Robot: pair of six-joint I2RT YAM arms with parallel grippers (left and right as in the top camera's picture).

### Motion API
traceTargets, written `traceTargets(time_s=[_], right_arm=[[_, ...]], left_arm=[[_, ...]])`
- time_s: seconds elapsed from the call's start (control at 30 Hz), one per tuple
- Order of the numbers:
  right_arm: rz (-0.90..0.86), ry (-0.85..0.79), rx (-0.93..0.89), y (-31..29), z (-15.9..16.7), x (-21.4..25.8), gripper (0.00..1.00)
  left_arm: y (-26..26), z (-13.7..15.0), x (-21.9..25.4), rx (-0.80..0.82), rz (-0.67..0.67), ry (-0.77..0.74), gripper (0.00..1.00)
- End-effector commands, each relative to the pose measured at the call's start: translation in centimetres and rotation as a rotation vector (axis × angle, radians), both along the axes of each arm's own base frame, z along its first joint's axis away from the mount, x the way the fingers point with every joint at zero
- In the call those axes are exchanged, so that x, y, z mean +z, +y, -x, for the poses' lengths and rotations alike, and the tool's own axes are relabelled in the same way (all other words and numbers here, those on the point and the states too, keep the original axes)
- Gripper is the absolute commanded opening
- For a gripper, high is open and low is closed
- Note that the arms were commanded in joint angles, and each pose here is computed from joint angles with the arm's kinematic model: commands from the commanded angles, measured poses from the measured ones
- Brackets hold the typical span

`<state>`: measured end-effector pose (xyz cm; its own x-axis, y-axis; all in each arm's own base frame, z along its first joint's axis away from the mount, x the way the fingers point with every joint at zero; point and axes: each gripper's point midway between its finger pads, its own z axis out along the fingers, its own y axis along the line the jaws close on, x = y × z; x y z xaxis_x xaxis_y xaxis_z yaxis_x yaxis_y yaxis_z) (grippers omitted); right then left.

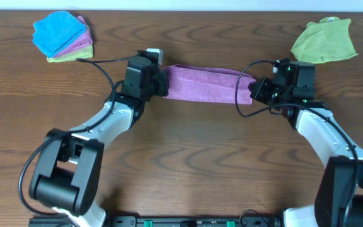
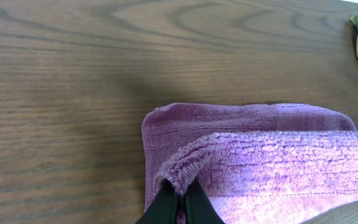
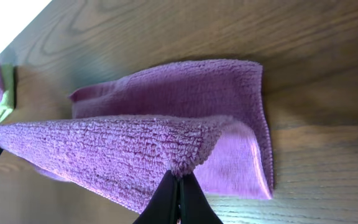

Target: Fold the cloth

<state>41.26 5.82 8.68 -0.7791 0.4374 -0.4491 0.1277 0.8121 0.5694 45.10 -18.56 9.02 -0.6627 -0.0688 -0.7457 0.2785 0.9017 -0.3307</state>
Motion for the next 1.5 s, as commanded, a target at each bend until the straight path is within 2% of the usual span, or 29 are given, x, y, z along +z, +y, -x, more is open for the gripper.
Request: traceTargets(time_s=[0.0,0.43,0.83,1.13,1.47], right_arm=[[0.038,-0.004,-0.069,-1.2,-0.9,0.2,0.02],[0.091,-0.071,-0.125,-2.5,-3.3,0.0,0.02],[0.065,-0.113,-0.102,-2.0,-6.2,0.3,0.02],[0.05,0.033,-0.091,-1.6,-3.7,-2.0,0.02],[0.063,0.103,-0.098,-1.8,-2.4,-3.1,0.02]], left_arm=[[-0.2,-1.7,0.1,-0.014,-0.002,-0.019,0.05],[-0.9,-5.5,0.1,-0.069,-0.08,-0.048,0.05],[0.0,-5.7,-2.2,-0.072,-0.122,-0.01,0.06],[0.9,-3.9,-4.5,-0.072,-0.151,0.109,0.05],[1.3,-2.4,-5.9,-0.077,-0.173,0.194,0.06]])
